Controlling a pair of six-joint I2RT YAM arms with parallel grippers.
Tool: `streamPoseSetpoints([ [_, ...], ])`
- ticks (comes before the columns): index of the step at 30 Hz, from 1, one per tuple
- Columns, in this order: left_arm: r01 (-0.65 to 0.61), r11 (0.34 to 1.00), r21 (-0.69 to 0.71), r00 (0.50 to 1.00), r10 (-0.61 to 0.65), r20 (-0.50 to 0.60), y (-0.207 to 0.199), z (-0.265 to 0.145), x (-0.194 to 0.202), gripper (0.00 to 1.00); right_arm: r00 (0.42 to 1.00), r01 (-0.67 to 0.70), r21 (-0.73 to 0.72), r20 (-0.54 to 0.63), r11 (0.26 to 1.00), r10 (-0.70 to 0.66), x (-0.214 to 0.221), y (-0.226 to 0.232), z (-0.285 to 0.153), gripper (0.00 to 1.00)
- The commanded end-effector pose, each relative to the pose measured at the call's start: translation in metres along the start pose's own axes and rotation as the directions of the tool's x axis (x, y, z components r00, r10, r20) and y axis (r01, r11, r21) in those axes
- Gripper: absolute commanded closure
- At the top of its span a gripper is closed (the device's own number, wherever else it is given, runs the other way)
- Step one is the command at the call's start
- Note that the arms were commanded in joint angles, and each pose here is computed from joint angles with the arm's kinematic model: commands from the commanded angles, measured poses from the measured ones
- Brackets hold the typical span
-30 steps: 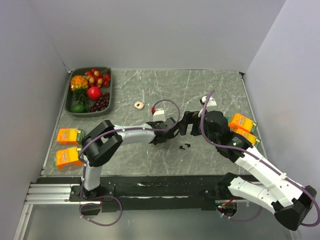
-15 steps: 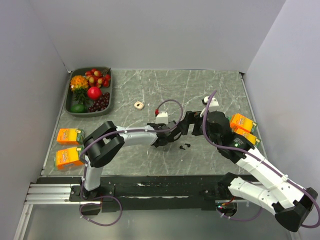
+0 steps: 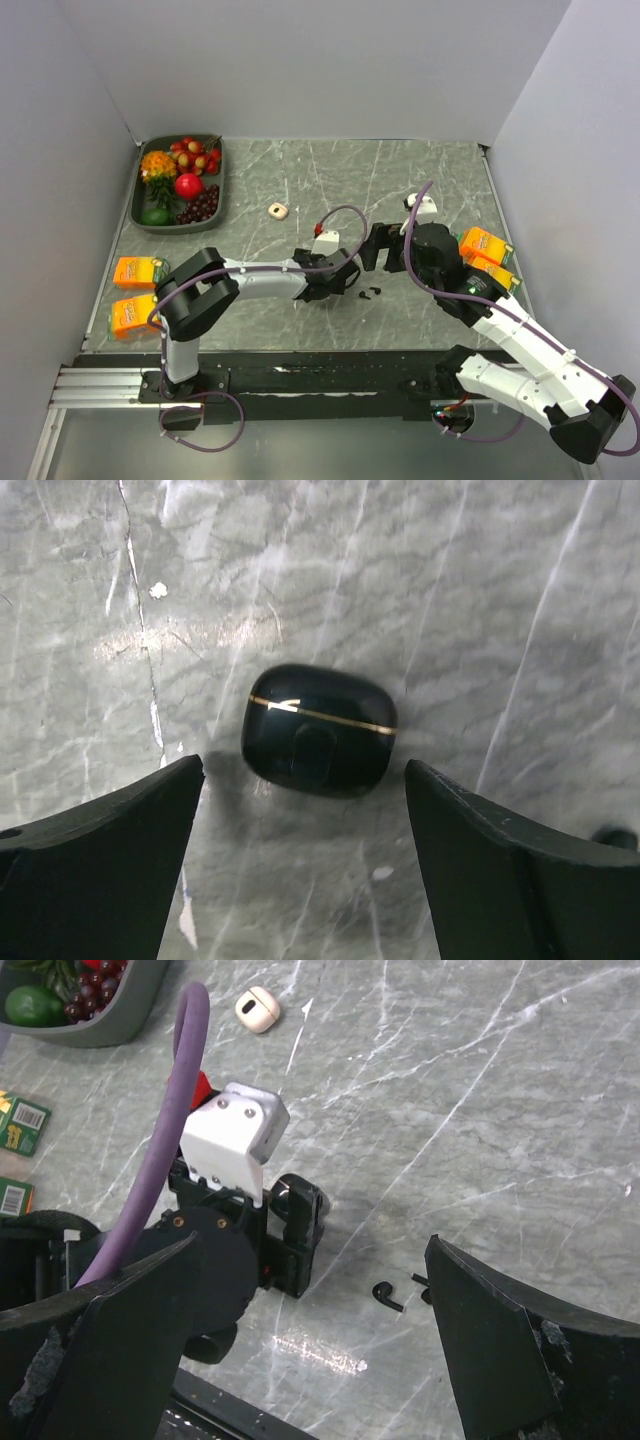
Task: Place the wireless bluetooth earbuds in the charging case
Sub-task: Pick up the charging case at the center of the board.
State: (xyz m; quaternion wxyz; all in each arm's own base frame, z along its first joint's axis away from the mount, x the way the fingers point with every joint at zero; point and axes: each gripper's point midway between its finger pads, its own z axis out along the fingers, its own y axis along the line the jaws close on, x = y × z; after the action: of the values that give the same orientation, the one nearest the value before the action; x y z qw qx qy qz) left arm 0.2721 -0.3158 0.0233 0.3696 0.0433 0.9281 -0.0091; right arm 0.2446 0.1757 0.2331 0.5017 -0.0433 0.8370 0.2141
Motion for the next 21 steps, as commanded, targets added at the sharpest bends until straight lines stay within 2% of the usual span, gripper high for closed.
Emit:
streamPoseSetpoints([
  [1, -0.192, 0.981, 0.041, 0.979, 0.194, -0.054, 0.006, -0.006, 0.021, 0.14, 0.999, -0.022, -0.024, 0.047, 0.999, 0.023, -0.01, 0.006, 0.001, 0.01],
  [11, -0.227, 0.97, 0.089, 0.97, 0.233, -0.066, -0.007, 0.001, 0.017, 0.29, 0.999, -0.017, -0.016, 0.049, 1.0, 0.018, -0.011, 0.005, 0.0, 0.01],
  [21, -0.202, 0.975, 0.092, 0.974, 0.21, -0.089, 0.008, 0.01, 0.016, 0.3, 0.999, -0.018, -0.014, 0.042, 1.0, 0.018, -0.008, 0.004, 0.004, 0.01],
])
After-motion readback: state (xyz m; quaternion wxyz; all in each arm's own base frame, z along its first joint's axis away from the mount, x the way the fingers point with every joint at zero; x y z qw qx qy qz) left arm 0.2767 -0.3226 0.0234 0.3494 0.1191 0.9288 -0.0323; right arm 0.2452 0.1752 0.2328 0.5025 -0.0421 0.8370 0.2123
